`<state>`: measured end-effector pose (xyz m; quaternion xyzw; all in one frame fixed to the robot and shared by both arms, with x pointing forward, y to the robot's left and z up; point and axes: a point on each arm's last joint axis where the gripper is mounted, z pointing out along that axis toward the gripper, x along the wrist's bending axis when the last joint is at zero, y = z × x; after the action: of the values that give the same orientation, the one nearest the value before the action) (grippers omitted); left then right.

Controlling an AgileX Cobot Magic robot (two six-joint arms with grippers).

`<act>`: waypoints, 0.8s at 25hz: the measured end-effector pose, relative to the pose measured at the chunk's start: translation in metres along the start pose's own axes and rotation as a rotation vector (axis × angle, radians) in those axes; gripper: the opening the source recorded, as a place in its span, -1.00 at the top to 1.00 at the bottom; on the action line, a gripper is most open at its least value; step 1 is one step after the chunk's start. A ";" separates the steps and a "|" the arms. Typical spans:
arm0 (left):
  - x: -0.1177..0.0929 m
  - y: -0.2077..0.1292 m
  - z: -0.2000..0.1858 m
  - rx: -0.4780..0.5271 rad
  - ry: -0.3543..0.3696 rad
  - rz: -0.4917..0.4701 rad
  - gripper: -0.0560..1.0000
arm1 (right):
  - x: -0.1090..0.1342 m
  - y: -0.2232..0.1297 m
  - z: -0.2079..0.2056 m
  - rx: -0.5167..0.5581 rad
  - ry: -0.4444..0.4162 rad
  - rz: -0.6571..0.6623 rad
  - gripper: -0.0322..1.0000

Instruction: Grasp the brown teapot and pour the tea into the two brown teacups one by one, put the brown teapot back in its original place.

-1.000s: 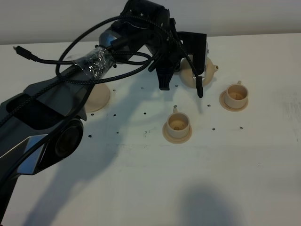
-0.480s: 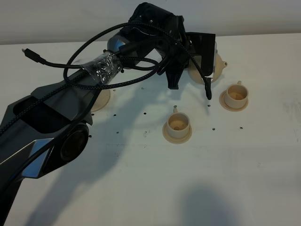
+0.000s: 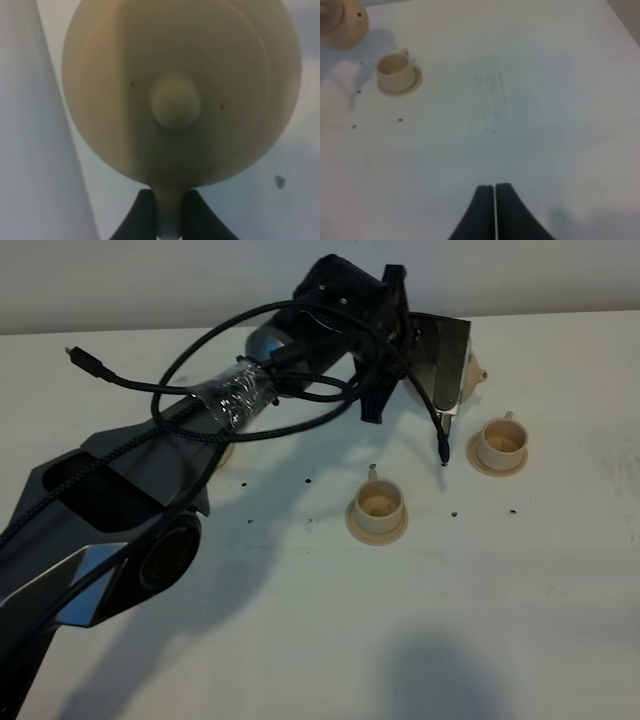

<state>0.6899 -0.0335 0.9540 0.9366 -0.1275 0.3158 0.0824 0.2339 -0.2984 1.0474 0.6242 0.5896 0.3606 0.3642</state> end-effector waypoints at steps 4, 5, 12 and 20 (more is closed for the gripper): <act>0.000 0.008 -0.002 0.005 0.029 0.040 0.59 | 0.000 0.000 0.000 0.000 0.000 0.000 0.98; -0.001 0.009 -0.002 0.006 0.032 0.045 0.59 | 0.000 0.000 0.000 0.000 0.000 0.000 0.98; 0.000 0.009 -0.002 0.026 0.043 0.069 0.59 | 0.000 0.000 0.000 0.000 0.000 0.000 0.98; 0.000 0.010 -0.003 0.040 0.053 0.097 0.59 | 0.000 0.000 0.000 0.000 0.000 0.000 0.98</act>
<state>0.6856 -0.0424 0.9571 0.9221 -0.1641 0.3465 0.0515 0.2339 -0.2984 1.0474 0.6243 0.5895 0.3607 0.3641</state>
